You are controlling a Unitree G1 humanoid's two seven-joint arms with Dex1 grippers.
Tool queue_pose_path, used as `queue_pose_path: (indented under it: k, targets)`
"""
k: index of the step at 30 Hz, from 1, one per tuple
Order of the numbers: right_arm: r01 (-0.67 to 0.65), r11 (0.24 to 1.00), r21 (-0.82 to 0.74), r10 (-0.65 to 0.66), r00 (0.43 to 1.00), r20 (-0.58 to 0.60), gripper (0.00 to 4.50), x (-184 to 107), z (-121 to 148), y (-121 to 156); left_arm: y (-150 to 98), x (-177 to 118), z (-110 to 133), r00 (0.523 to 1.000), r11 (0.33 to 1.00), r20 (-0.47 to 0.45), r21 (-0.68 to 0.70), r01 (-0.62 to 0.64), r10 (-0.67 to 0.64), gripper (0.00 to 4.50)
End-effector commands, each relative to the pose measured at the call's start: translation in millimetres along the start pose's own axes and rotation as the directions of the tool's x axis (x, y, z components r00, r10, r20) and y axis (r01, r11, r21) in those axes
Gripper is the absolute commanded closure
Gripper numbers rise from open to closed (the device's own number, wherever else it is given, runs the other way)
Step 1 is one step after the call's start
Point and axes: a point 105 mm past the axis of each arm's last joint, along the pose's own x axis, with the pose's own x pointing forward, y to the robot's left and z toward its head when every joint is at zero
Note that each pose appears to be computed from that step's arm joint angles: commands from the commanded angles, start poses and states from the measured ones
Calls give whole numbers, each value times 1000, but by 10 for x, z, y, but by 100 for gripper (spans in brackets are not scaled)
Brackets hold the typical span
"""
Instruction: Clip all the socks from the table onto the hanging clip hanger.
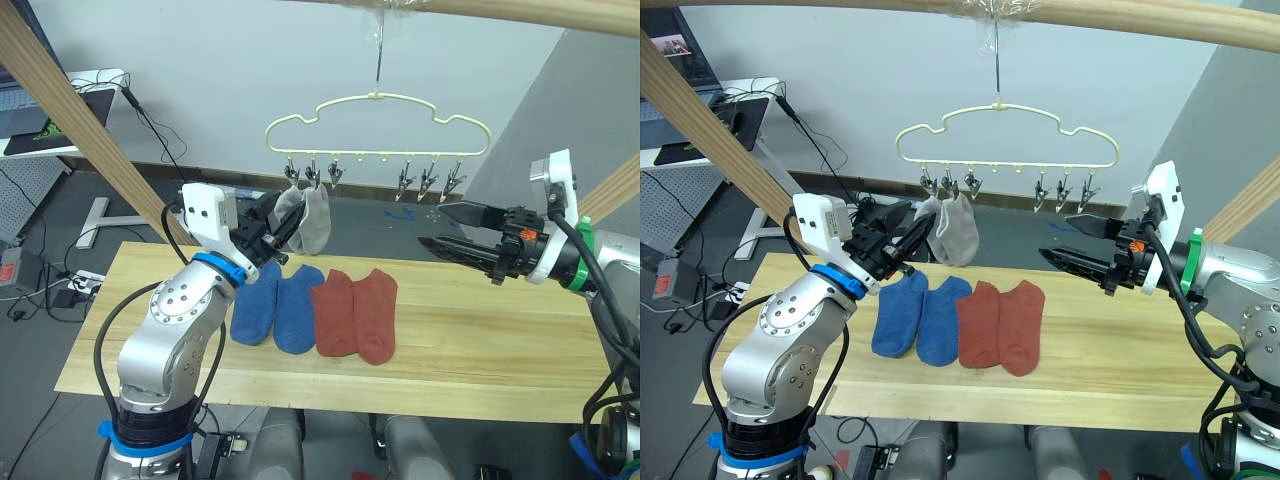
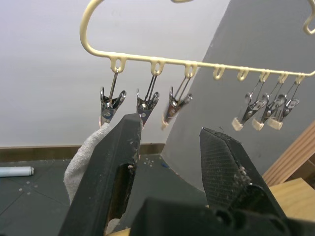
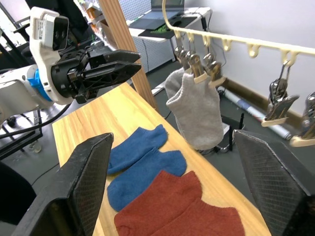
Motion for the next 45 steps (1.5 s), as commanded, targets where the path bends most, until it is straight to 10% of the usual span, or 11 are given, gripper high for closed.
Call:
queue_pose_path:
  k: [1, 29, 35, 41, 45]
  targets:
    - [-28, 999, -42, 29, 999, 22, 43, -3, 72, 60, -31, 36, 78, 999, 1000, 27, -13, -20, 21, 229]
    - [-44, 998, -51, 44, 999, 9, 43, 31, 112, 157, -224, 306, 17, 998, 998, 65, 53, 21, -24, 229]
    - [-38, 998, -48, 38, 999, 4, 42, 19, 104, 157, -225, 335, 16, 998, 999, 64, 45, 6, -9, 82]
    - [-34, 998, -44, 34, 999, -1, 42, 15, 92, 156, -245, 369, 21, 998, 998, 69, 56, 2, -5, 82]
    - [-27, 999, -43, 27, 1000, -4, 42, 11, 93, 146, -278, 402, 15, 997, 999, 74, 54, 2, -6, 174]
